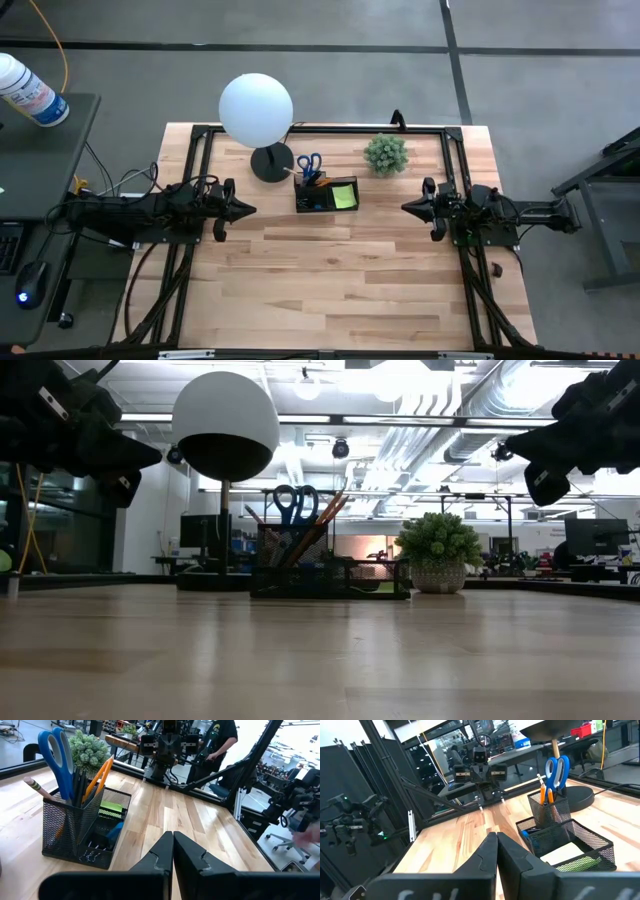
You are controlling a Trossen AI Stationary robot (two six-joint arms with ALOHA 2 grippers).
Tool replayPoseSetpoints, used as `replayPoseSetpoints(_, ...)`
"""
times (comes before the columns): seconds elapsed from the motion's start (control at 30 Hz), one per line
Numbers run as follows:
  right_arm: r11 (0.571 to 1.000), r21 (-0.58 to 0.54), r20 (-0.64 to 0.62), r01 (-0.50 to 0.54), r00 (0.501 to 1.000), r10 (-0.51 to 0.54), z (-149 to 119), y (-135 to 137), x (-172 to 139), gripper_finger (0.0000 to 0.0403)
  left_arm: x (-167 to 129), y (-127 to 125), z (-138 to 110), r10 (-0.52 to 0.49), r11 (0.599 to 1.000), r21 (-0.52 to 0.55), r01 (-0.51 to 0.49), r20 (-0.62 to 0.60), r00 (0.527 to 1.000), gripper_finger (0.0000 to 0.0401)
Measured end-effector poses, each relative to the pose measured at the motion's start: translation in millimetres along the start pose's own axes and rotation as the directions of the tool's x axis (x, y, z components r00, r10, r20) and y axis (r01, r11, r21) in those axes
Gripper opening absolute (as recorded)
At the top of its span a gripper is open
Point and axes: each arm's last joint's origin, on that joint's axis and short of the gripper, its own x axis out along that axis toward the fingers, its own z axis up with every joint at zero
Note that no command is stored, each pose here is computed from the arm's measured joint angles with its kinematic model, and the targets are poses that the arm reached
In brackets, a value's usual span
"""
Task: Pick and place office supplies into organizer
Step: Return to Home Position
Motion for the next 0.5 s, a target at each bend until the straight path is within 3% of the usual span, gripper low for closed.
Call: replayPoseSetpoints(0.5, 1.0, 0.0, 0.002, 0.004, 1.0, -0.004, 0.0, -0.1, 0.0, 0.0, 0.0, 0.0, 0.0, 0.0, 1.0, 0.0, 0.0, 0.0, 1.0, 0.0001)
